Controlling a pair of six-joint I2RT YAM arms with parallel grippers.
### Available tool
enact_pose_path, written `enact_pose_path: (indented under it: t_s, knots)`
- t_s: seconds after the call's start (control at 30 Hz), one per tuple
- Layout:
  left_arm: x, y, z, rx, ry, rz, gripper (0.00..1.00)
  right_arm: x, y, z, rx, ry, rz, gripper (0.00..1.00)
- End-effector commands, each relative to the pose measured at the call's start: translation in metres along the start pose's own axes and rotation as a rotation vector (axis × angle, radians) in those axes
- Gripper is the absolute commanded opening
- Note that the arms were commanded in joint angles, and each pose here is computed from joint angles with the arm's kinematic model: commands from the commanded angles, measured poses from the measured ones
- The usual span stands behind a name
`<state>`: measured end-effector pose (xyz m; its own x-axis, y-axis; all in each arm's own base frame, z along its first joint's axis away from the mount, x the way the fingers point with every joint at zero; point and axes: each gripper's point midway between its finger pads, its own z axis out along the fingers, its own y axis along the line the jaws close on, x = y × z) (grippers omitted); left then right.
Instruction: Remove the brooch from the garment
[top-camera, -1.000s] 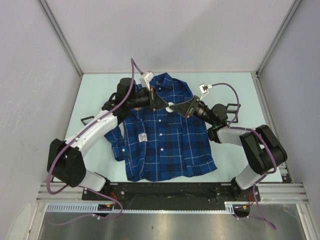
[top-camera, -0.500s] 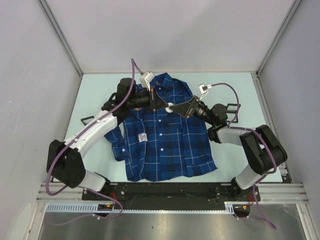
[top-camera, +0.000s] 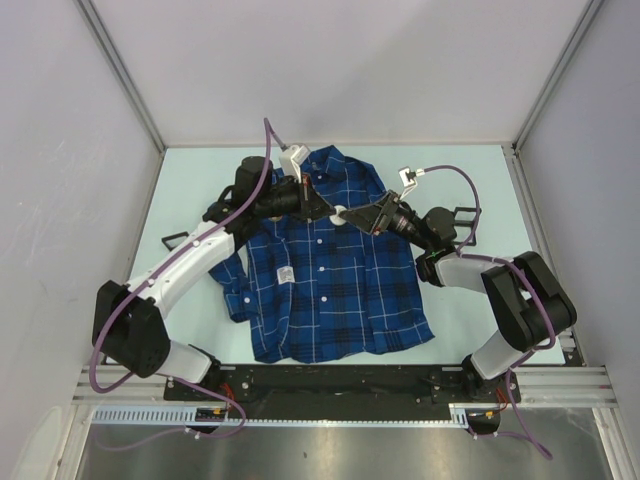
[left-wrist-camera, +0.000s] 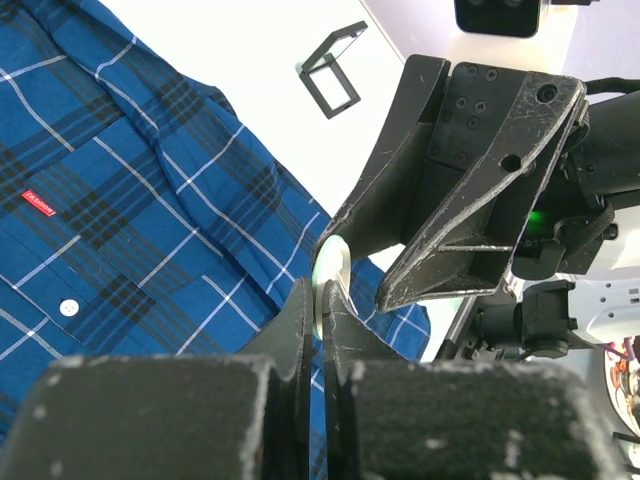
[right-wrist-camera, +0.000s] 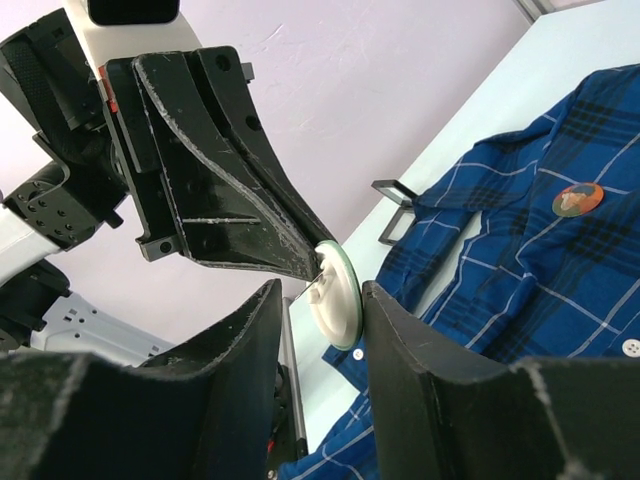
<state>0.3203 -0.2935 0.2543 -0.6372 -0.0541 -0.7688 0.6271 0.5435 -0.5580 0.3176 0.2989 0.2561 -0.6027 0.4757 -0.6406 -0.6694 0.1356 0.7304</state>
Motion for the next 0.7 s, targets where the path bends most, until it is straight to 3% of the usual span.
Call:
enact_pose_path:
  t_s: [0.0, 0.37, 0.67]
  knots:
    - [-0.0231, -0.0192, -0.0097, 0.017, -0.063, 0.077, 0.0, -0.0167, 0.0239, 0.0041, -0.067, -0.046, -0.053, 0.41]
    - [-0.0232, -0.0253, -0.0107, 0.025, -0.065, 0.094, 0.0, -0.0119, 0.0211, 0.0086, -0.059, -0.032, -0.055, 0.41]
    - [-0.0213, -0.0289, -0.0094, 0.035, -0.057, 0.099, 0.0, -0.0094, 0.0201, 0.0106, -0.056, -0.023, -0.063, 0.33]
